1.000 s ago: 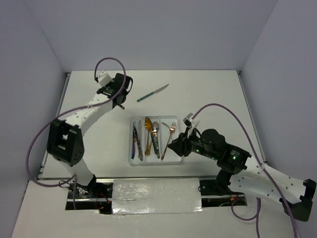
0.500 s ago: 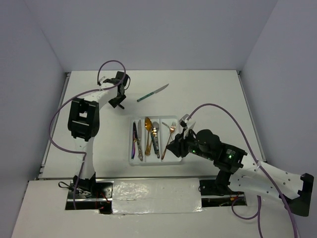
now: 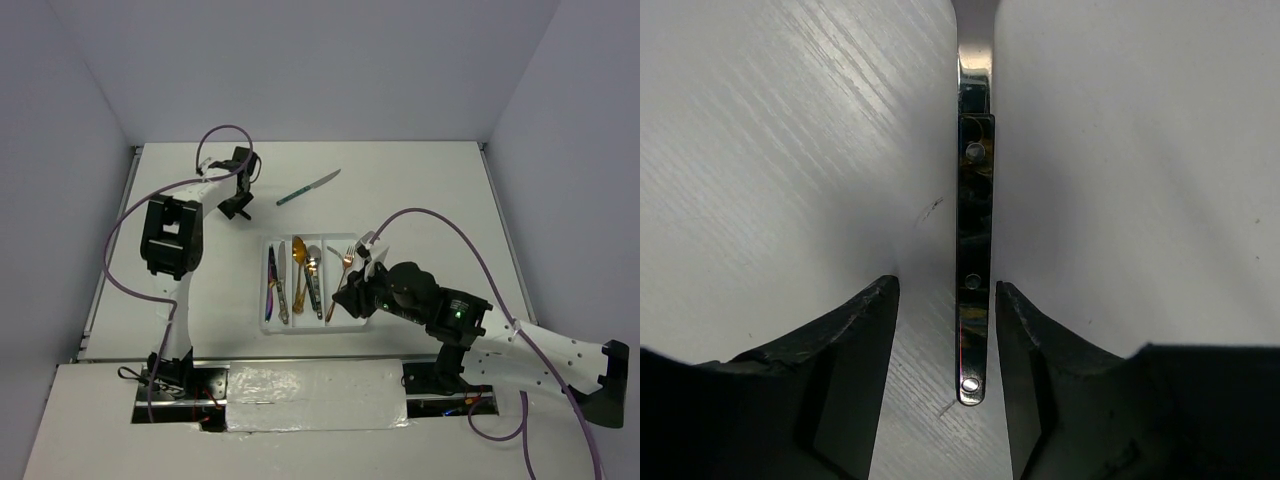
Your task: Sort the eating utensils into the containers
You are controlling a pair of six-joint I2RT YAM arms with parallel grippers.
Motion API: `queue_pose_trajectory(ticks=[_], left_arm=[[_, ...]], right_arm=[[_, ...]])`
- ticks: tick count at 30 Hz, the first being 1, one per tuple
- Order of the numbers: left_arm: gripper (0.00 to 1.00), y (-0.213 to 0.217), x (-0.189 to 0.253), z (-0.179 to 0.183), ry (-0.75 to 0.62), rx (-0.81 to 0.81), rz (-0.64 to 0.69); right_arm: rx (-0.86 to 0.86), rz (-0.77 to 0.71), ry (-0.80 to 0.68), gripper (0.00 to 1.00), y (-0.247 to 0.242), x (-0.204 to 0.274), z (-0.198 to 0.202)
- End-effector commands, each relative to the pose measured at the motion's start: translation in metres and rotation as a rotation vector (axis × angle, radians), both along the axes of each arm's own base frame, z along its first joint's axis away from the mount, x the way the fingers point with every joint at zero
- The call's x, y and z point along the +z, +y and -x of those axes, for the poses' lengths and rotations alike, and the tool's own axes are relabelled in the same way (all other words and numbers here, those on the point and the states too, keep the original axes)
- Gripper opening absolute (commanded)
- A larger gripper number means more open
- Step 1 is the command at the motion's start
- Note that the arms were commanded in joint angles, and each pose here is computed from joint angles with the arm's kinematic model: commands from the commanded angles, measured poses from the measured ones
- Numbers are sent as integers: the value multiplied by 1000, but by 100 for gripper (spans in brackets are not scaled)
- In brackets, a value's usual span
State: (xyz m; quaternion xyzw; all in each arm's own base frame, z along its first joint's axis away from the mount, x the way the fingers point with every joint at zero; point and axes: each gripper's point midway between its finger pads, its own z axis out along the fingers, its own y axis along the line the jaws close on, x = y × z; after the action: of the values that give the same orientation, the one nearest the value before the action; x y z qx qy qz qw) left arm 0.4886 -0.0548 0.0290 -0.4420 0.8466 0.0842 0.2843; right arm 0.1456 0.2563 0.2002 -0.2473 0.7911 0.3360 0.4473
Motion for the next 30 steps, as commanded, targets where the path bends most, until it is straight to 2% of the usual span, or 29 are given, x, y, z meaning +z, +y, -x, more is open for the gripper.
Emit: queue_pose_trajectory(ticks=[1,7,10,14,15,17,19,25,30], left_arm=[[57,3,-9,-5,-8,24,10],[57,8,-19,1,29,45,8],[51,10,-25,9,47,57,3],[31,10,-32,17,54,60,14],[23,10,-32,18,55,60,15],[15,10,-35,22,65,53,14],[0,9,-39,26,70,37,25],[0,3,-25,32,35,-38,64],[0,-11,35,21,-81,-141,96]], right_arm=[[-1,-44,-38,40,5,26,-2],[4,-43,-40,40,6,26,-2],[7,-47,-41,40,6,27,-1],[7,-52,-48,40,6,29,-1],[8,-54,-45,40,6,29,0],[13,-60,-48,40,6,31,1],[11,-57,-50,41,6,30,0],[20,-62,-48,40,7,32,1],[19,-71,-57,41,5,34,2]])
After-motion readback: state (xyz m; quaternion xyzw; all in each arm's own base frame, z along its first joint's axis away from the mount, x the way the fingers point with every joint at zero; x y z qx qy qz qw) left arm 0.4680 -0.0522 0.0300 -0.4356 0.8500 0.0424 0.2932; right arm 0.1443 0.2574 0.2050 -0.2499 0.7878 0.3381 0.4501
